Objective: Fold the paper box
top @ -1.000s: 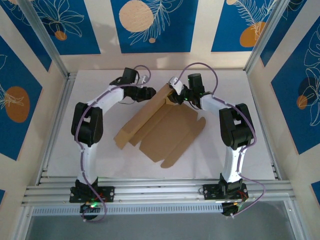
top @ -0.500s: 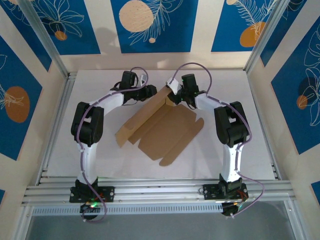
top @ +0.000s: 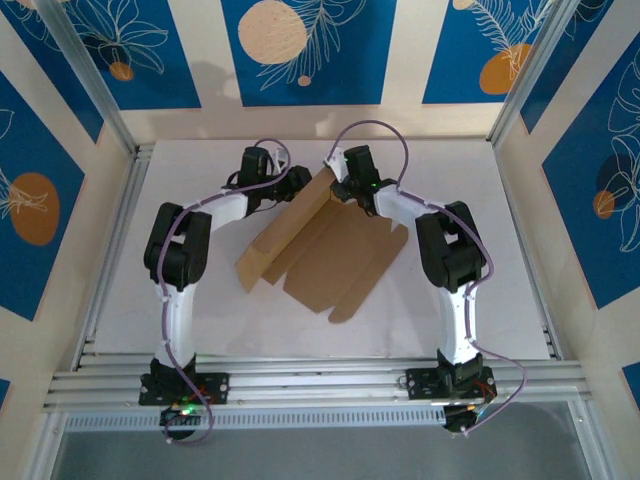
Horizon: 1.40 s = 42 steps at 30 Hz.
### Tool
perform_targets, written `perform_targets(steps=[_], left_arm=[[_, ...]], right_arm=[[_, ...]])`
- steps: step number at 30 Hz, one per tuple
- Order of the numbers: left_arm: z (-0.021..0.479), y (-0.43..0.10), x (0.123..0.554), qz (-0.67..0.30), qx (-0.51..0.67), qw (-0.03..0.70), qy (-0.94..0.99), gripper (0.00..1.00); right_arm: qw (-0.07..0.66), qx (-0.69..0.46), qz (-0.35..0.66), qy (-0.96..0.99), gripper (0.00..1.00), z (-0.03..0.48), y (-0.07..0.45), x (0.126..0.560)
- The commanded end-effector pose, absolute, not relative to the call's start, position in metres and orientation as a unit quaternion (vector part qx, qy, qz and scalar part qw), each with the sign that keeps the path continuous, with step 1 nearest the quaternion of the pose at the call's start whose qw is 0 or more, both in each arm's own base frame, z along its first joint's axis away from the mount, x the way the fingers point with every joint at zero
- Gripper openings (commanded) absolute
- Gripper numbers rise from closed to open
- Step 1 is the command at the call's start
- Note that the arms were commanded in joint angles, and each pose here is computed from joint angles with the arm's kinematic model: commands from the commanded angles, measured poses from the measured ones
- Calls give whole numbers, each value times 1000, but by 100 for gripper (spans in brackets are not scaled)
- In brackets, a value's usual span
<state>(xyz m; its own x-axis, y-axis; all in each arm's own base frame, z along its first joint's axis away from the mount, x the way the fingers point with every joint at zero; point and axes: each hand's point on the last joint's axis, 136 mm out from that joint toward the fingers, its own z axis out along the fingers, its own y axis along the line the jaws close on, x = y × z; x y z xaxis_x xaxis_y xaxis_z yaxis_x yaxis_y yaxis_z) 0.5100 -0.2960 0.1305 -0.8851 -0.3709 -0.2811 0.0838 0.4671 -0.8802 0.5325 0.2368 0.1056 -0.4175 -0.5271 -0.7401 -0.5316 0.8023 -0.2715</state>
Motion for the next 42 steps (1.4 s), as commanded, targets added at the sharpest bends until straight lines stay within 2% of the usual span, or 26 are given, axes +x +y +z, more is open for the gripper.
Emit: perform_targets(steps=[1, 3, 7, 11, 15, 23, 33, 42], left_arm=[[150, -333, 486, -564, -35, 199, 800, 44], [152, -335, 486, -568, -34, 199, 798, 44], [151, -333, 485, -563, -31, 196, 802, 44], [147, -320, 486, -540, -25, 199, 817, 44], [147, -314, 487, -538, -23, 191, 821, 44], [140, -320, 489, -546, -18, 177, 819, 43], [129, -344, 489, -563, -7, 157, 811, 43], [116, -358, 486, -575, -14, 145, 805, 40]], right_arm=[[418, -316, -74, 849, 18, 80, 230, 537], [421, -320, -74, 846, 18, 81, 235, 538], [421, -341, -30, 840, 29, 83, 247, 528], [425, -385, 70, 816, 37, 94, 250, 504], [416, -427, 151, 789, 37, 104, 244, 483], [379, -418, 230, 793, 38, 92, 217, 480], [366, -425, 212, 800, 39, 75, 218, 485], [361, -418, 149, 820, 34, 56, 216, 502]])
